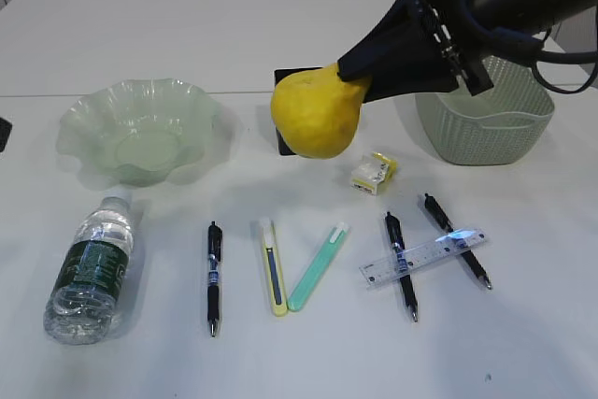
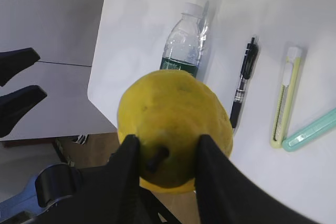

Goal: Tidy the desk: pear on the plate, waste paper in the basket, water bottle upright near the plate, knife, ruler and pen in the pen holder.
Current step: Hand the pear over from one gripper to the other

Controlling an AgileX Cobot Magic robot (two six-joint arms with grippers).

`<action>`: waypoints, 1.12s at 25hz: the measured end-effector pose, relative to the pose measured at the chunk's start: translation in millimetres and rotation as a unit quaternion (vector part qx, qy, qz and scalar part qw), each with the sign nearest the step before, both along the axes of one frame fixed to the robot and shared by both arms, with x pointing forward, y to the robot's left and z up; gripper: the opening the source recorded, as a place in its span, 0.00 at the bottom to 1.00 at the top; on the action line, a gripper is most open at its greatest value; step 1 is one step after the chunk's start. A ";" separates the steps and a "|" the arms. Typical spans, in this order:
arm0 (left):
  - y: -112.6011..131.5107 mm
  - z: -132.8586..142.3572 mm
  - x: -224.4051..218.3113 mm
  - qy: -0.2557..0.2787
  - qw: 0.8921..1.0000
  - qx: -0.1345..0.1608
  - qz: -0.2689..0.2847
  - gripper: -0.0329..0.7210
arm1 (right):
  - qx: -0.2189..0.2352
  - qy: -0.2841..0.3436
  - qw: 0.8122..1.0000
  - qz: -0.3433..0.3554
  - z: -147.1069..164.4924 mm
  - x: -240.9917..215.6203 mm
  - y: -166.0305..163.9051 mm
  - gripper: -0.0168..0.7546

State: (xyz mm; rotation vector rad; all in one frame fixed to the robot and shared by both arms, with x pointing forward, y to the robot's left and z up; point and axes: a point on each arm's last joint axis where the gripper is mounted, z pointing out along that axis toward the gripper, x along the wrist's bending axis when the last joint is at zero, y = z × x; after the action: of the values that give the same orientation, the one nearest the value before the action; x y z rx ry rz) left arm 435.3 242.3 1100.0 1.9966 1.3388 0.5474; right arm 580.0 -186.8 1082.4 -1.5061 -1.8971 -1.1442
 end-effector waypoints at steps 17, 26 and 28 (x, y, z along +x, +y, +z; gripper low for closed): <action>-83.6 -7.1 14.1 -0.160 0.961 0.066 -0.214 0.86 | 0.078 -0.001 0.997 -0.014 12.4 2.3 6.3 0.31; -121.9 -14.4 19.5 -0.241 0.931 0.074 -0.265 0.95 | 0.079 -0.003 0.997 -0.013 12.5 2.3 6.3 0.31; -124.2 -12.5 20.4 -0.256 0.928 0.069 -0.263 0.95 | 0.078 -0.004 0.997 -0.012 12.5 2.3 6.3 0.31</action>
State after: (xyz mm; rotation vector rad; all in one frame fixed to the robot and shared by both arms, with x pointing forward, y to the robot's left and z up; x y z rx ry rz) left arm 455.7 118.1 1087.5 2.0176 0.4341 0.8376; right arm 582.4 -180.5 1094.9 -1.4451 -1.7534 -1.2798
